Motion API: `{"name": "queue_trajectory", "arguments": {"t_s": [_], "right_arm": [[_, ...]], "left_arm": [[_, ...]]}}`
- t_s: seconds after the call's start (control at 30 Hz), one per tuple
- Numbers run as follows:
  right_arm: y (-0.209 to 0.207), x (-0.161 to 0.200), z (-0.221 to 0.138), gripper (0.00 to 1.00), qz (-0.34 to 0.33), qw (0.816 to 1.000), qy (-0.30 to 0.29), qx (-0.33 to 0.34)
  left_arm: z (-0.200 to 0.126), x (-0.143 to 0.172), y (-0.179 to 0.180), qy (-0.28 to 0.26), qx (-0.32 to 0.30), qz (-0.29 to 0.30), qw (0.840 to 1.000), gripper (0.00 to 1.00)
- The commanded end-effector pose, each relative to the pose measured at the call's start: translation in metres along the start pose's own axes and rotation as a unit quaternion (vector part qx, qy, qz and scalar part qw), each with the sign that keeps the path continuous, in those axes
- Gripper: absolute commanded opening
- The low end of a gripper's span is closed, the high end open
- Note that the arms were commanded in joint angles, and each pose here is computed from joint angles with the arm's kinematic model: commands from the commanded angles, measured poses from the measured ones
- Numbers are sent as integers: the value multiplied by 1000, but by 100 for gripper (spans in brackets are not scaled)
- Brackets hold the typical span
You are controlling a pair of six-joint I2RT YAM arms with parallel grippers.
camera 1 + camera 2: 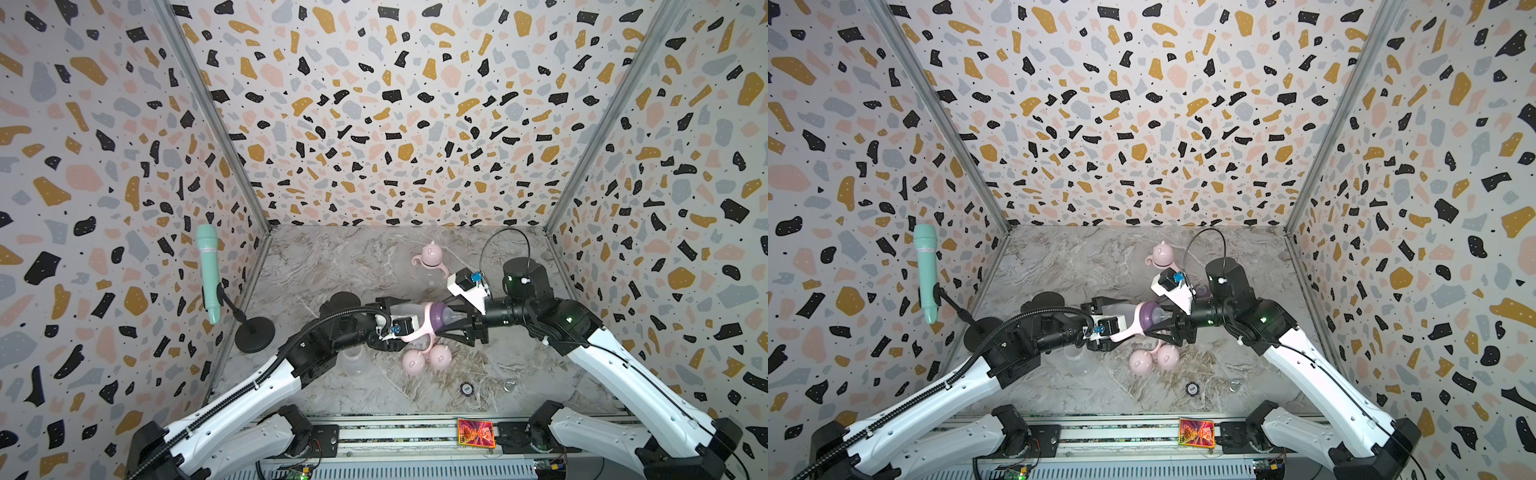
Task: Assemble the baby bottles
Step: Screw the nipple onto the baby bottle.
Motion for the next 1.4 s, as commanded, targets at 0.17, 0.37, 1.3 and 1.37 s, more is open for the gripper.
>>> {"name": "queue_trajectory", "arguments": {"t_s": [0.17,0.37,1.3,1.37], "right_arm": [[5,-43,-1,0,100,990,-59,-79],[-7,-45,10,0,150,982,-78,-89],[-47,-29,-31,97,-14,992,-21,124],[-30,-31,-34,100,-63,991,-40,113]], "left_arm": [[-28,-11,73,-9,-257,85,963,0],[-41,-5,85,17,-323,121,939,0],[-7,-14,30,21,-81,8,996,0],[-5,-22,19,2,-23,-14,1000,0]]}}
Point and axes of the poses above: each gripper's point midway between its finger pads, its own z axis out along the fingers, its own y axis along the line the jaws close on, x = y × z, the point moved 1 cm from there along -z, back along the fingers, and after that the axes turned 12 degrees about -z, right-handed, at the moved point
